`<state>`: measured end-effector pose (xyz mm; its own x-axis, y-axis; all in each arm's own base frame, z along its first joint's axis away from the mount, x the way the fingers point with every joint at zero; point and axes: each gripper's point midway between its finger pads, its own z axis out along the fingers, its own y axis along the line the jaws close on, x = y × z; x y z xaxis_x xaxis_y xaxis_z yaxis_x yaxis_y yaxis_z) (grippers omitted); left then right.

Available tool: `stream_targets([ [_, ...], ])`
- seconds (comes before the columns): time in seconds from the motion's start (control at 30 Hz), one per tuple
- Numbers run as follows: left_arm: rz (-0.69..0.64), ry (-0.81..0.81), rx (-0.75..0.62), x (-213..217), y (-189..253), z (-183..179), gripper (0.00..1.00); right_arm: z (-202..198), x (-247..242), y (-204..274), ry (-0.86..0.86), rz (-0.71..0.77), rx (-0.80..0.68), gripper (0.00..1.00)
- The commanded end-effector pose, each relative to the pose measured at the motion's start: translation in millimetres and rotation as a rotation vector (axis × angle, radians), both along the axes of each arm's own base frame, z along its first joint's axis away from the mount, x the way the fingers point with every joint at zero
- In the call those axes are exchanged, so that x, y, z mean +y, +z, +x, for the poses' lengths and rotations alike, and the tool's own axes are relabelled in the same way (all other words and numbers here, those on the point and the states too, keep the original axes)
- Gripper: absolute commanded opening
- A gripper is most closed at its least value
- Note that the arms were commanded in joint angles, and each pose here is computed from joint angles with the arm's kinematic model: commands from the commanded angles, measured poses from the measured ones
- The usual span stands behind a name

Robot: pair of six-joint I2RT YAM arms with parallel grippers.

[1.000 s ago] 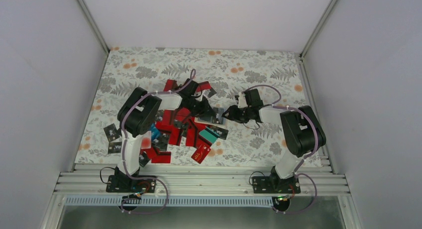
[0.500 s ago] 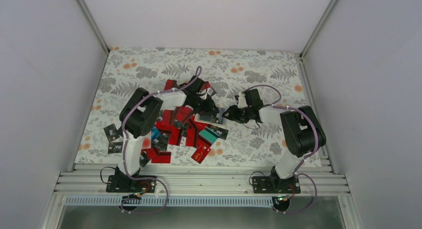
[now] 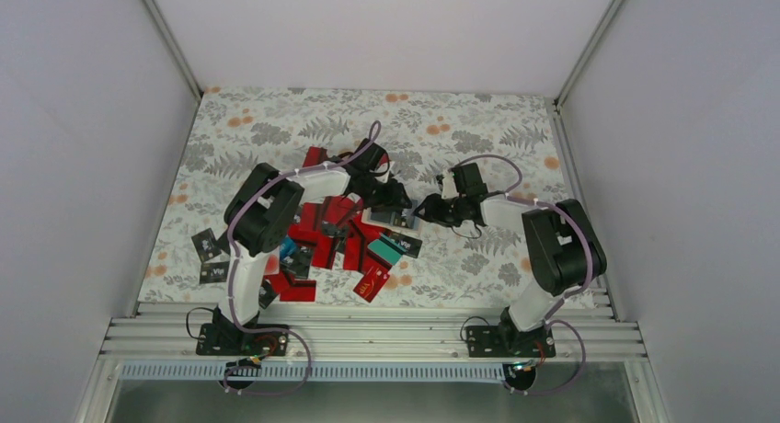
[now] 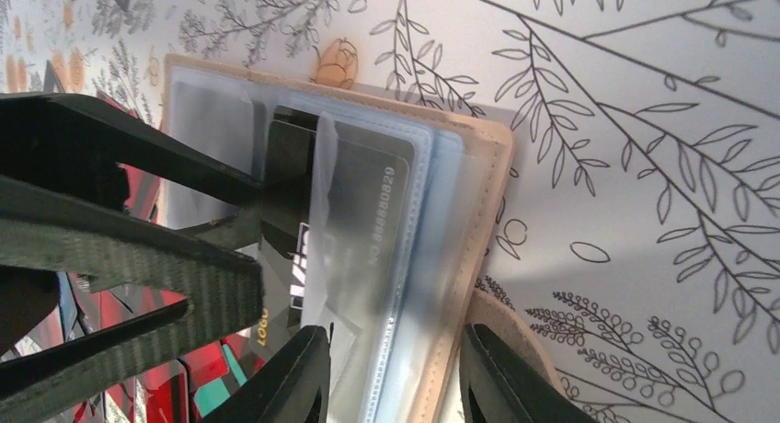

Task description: Put the credit cards into the card holder

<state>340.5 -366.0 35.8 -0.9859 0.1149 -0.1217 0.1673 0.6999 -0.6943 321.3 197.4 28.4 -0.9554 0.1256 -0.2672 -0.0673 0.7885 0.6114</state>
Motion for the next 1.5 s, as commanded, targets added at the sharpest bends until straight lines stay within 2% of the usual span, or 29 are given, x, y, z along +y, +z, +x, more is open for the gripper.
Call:
stream_targets([
  [0.0,0.054,-0.009,-0.002,5.9,-9.1,-3.8,0.55,11.2,-0.5,26.8,-0.001,-0.012,-0.077,0.38],
  [0.27,0.092,-0.038,-0.076,6.6,5.2,-0.8,0.69,10.8,2.3,55.1,0.009,0.023,-0.133,0.39],
  [0.47,0.125,-0.035,-0.145,13.6,18.3,2.9,0.73,10.1,13.4,71.7,0.051,0.090,-0.149,0.39],
  [0.7,0.154,-0.060,-0.261,22.4,40.4,5.6,0.77,11.8,22.6,62.0,0.070,0.134,-0.104,0.38],
  [0.8,0.180,-0.067,-0.288,28.0,41.6,6.0,0.68,12.1,27.3,57.6,0.084,0.158,-0.084,0.38],
  [1.0,0.218,-0.087,-0.298,33.6,25.1,4.9,0.32,13.7,30.3,41.4,0.087,0.159,-0.035,0.38],
  [1.17,0.215,-0.102,-0.292,31.2,15.6,3.2,0.12,16.8,29.0,34.6,0.080,0.146,-0.022,0.37],
  [1.47,0.238,-0.130,-0.259,29.0,-4.2,-2.8,0.04,21.5,27.0,22.4,0.074,0.133,0.002,0.36],
])
